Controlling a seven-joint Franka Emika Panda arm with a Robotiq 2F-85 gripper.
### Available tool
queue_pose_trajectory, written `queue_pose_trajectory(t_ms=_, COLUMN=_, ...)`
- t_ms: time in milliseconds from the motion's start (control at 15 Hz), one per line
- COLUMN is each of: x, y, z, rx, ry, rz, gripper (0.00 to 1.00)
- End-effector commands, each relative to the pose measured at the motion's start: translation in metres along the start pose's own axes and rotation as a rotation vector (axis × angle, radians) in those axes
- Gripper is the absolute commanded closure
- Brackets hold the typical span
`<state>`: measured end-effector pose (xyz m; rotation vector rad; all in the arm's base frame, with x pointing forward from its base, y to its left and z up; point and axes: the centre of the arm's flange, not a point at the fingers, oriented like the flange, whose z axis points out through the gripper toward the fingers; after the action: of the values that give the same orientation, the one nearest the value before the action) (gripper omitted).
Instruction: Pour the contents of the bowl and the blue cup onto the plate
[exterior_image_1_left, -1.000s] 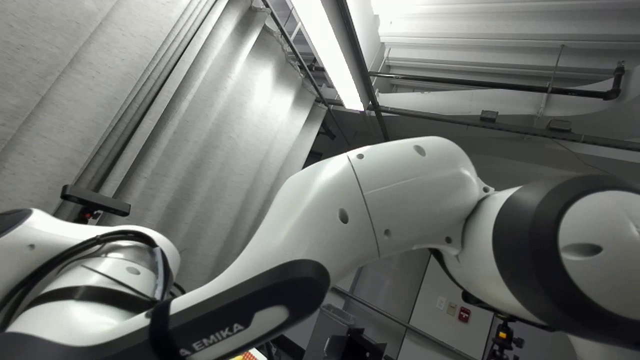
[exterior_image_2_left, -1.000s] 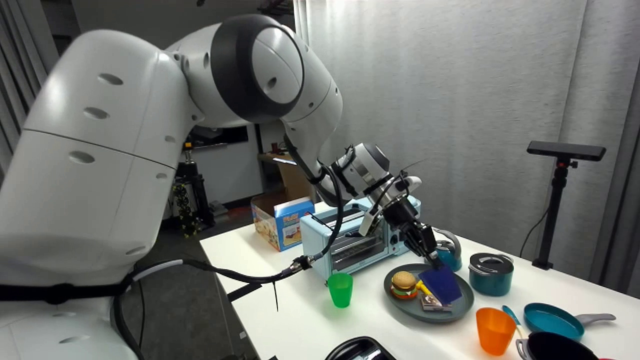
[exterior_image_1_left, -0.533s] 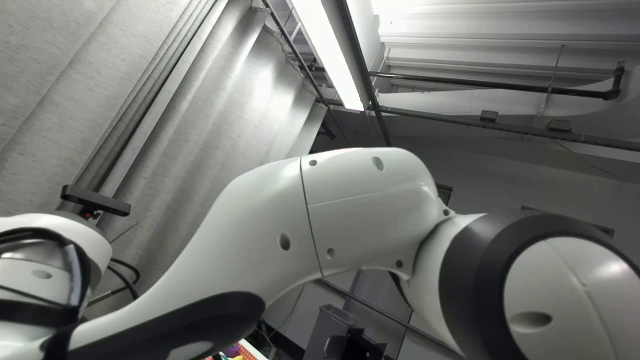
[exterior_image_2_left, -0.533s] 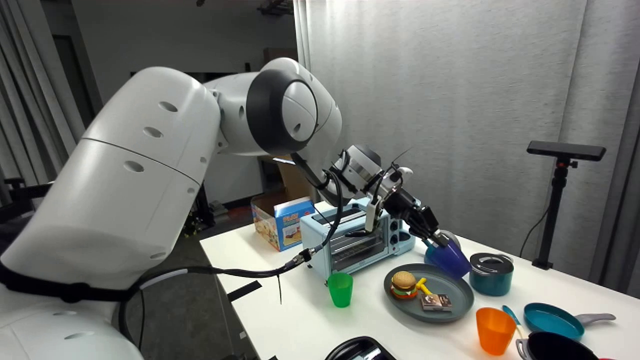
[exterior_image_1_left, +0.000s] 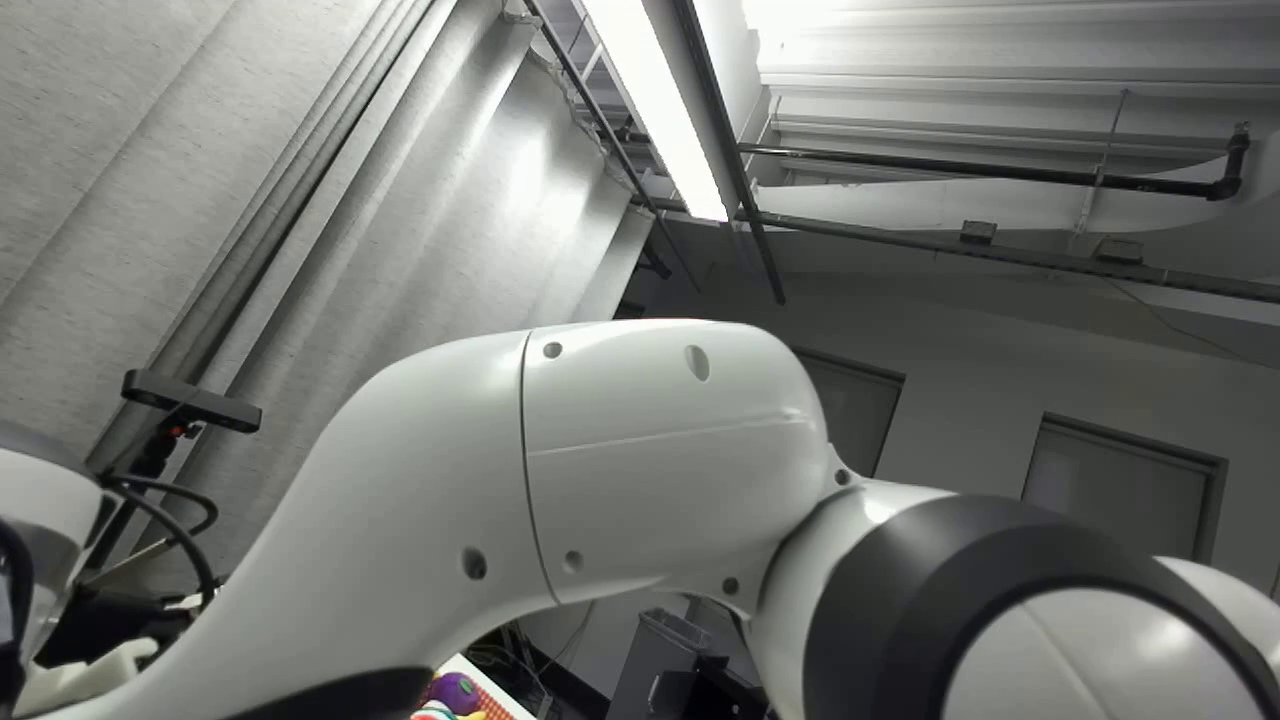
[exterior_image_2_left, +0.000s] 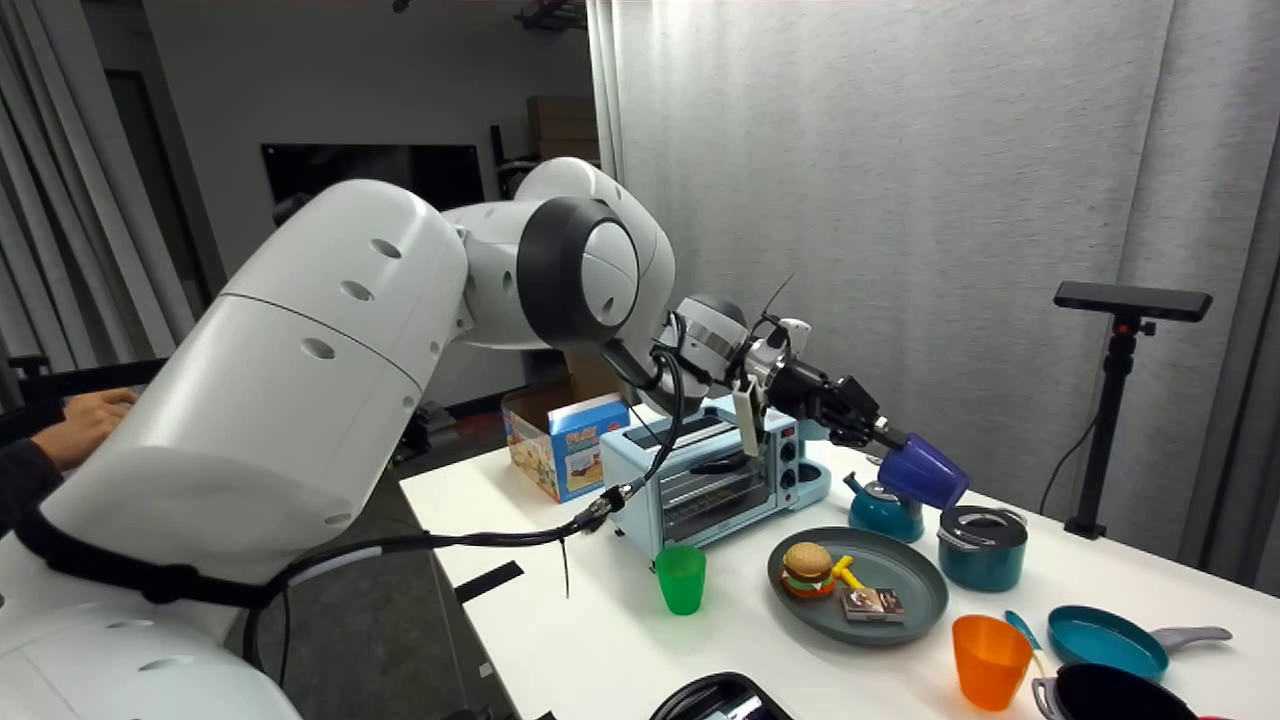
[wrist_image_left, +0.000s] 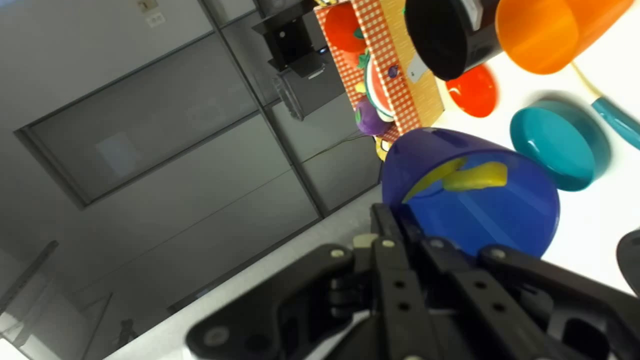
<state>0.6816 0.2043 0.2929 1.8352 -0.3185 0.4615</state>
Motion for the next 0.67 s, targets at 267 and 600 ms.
queue_pose_trajectory(t_ms=267, x=0.032, y=-0.003, z=-0.012, rx=-0.251, ry=0.204, rz=-0.031, gripper=0.99)
queue_pose_trajectory(t_ms=600, x=0.039, y=-0.004, z=-0.014, rx=-0.344, ry=0.323, rz=-0.01, gripper=0.99)
